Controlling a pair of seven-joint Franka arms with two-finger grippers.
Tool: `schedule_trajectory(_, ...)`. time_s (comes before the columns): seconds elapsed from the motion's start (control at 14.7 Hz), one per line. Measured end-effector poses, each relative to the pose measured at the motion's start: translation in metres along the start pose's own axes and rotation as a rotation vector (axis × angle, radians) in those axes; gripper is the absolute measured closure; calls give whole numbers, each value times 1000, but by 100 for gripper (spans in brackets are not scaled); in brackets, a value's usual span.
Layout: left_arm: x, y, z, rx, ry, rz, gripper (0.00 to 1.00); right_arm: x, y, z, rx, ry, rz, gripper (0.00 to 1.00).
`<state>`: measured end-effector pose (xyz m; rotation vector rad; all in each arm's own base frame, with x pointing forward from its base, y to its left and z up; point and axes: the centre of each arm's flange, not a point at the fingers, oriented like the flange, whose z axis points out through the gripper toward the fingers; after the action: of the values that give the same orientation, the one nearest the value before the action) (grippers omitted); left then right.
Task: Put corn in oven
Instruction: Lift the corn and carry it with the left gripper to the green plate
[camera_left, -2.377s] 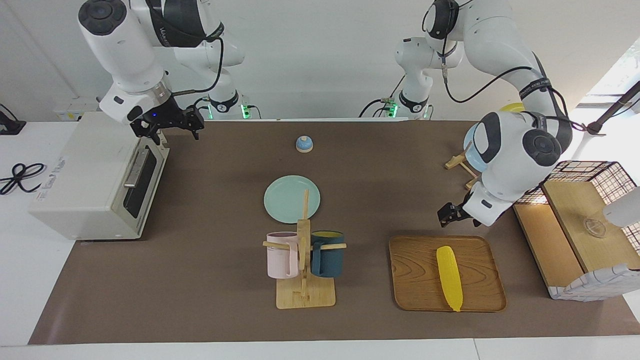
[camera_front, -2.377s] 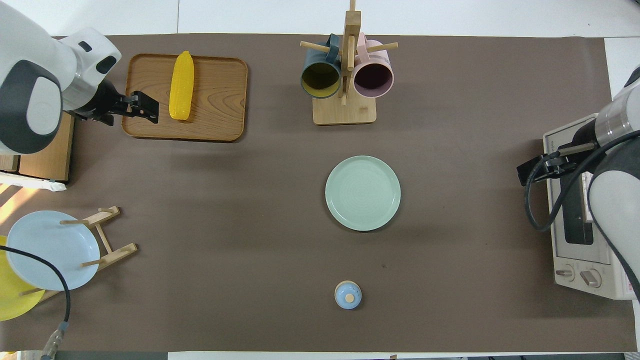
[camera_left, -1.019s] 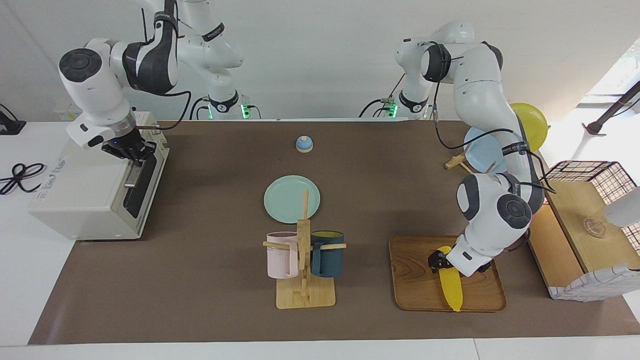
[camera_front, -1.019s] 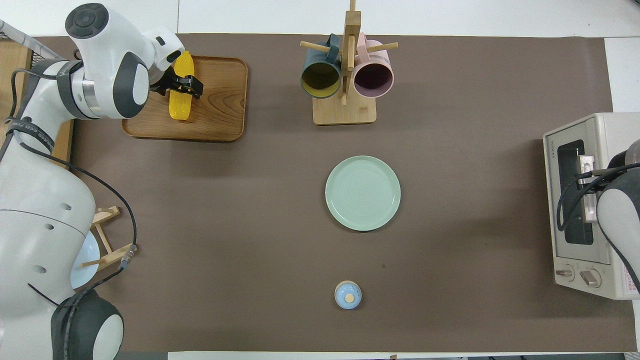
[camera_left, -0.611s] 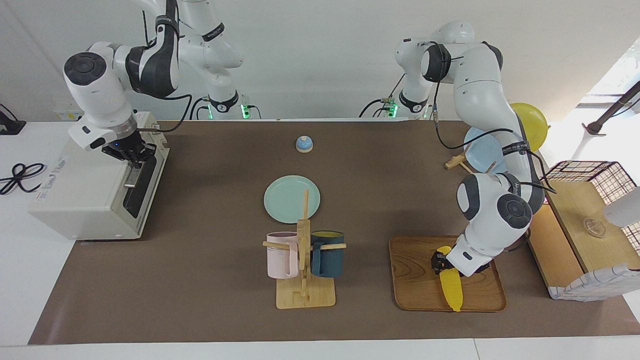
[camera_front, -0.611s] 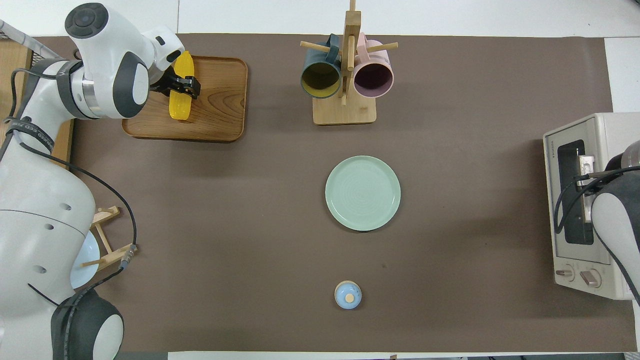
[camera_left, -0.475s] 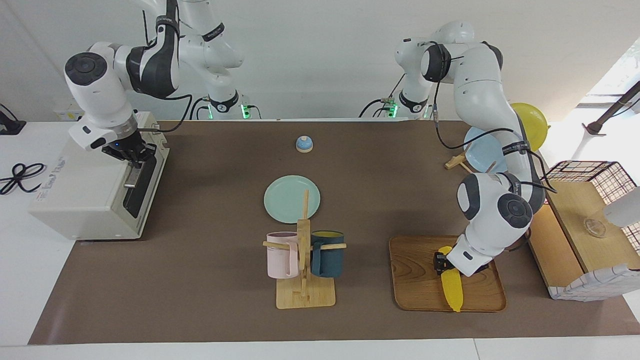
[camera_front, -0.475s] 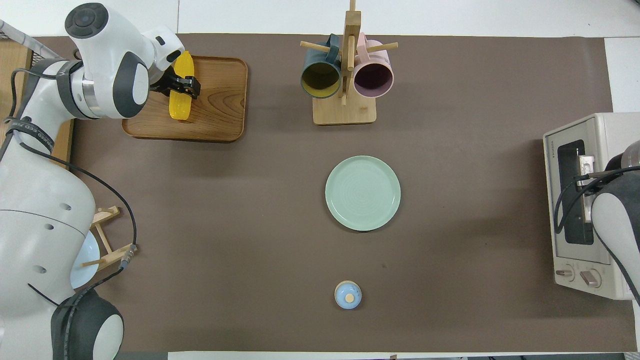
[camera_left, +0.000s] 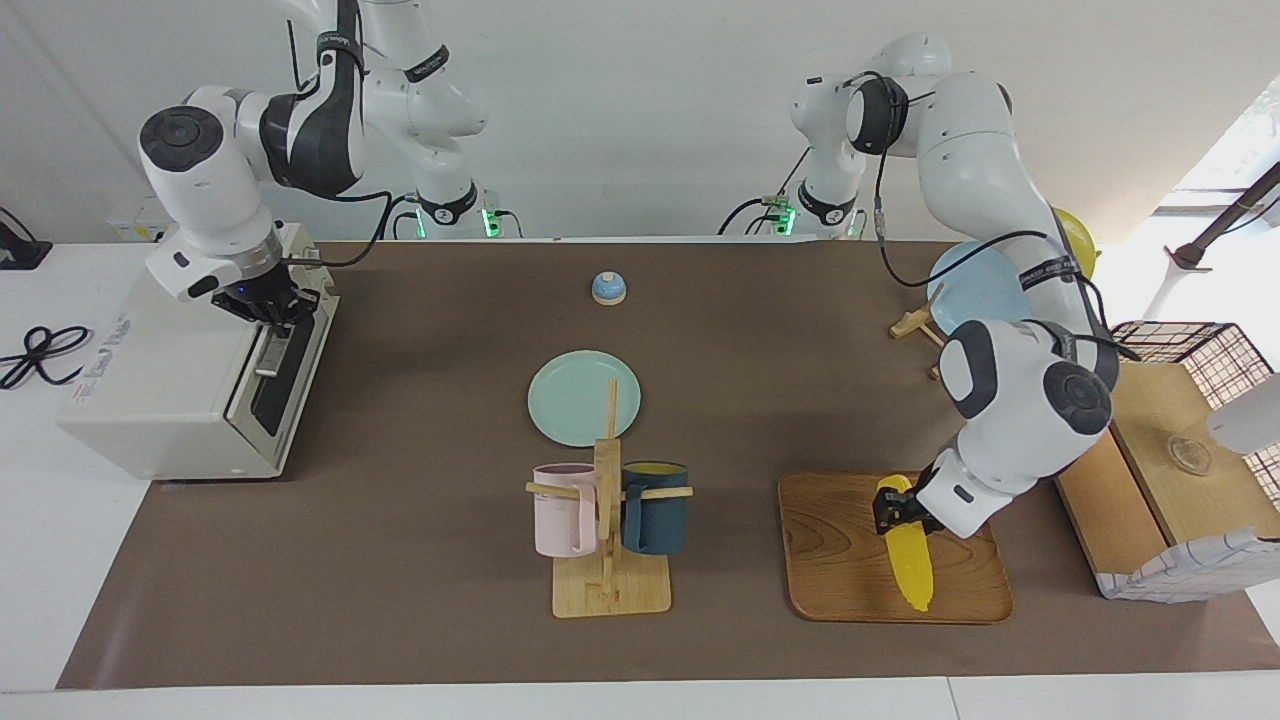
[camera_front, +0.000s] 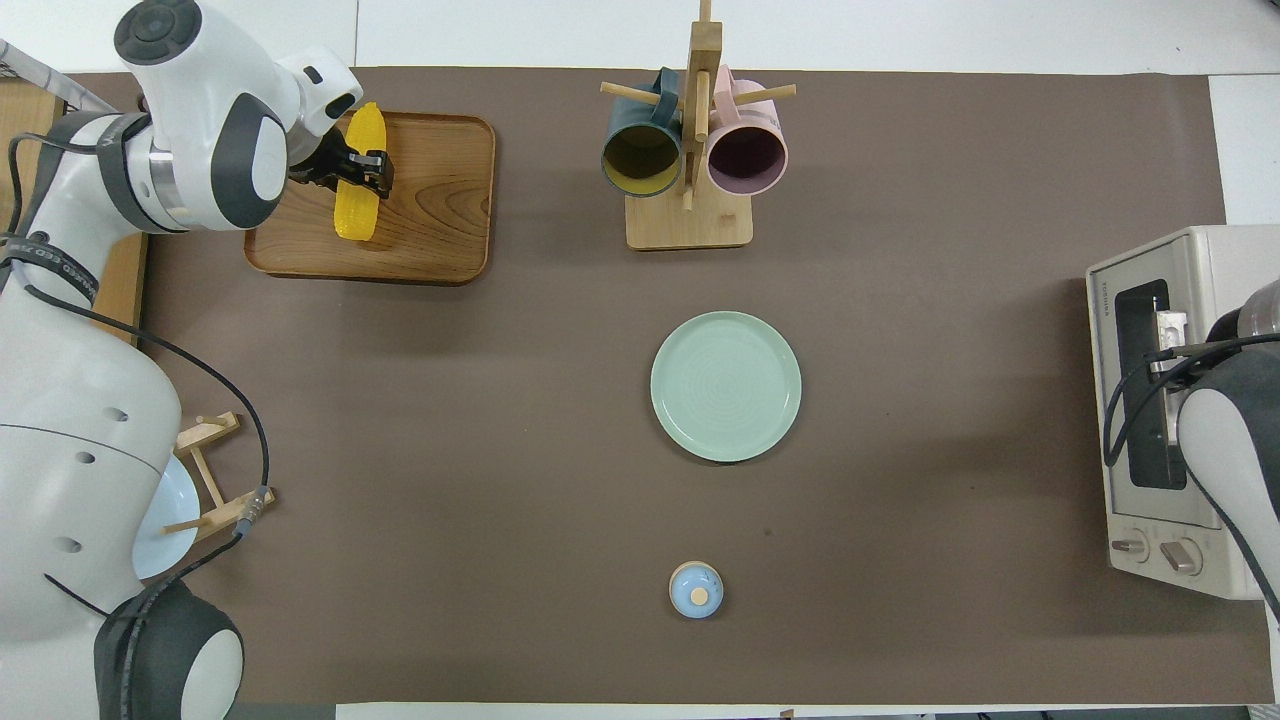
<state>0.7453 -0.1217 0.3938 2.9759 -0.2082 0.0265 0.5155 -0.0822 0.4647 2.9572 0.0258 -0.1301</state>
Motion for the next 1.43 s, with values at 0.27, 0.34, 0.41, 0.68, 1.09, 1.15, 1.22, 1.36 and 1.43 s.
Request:
schedule_trajectory(0.27, -33, 33, -84, -12, -27, -29, 44, 1, -26, 6, 37, 7, -9, 99)
schedule_trajectory(0.34, -45, 49, -96, -14, -40, -22, 44, 2, -31, 8, 41, 10, -9, 99)
schedule_trajectory(0.41, -60, 69, -102, -15, -53, -18, 44, 2, -35, 11, 51, 13, -10, 99)
schedule_trajectory(0.68, -129, 168, -93, 5, -136, -26, 44, 3, -53, 26, 105, 24, -9, 99)
schedule_trajectory(1.09, -219, 296, -19, -10, -49, -43, 44, 13, -99, 81, 144, 46, -36, 99)
schedule_trajectory(1.15, -236, 315, -4, -26, -16, -47, 44, 12, -105, 91, 145, 60, -36, 99)
schedule_trajectory(1.22, -252, 333, 11, -38, 3, -51, 44, 12, -110, 101, 146, 72, -36, 99)
schedule_trajectory(1.36, -272, 356, 33, -48, 14, -49, 44, 13, -116, 119, 150, 79, -38, 99)
schedule_trajectory(1.43, -275, 363, 41, -51, 19, -46, 44, 14, -118, 127, 151, 77, -39, 99)
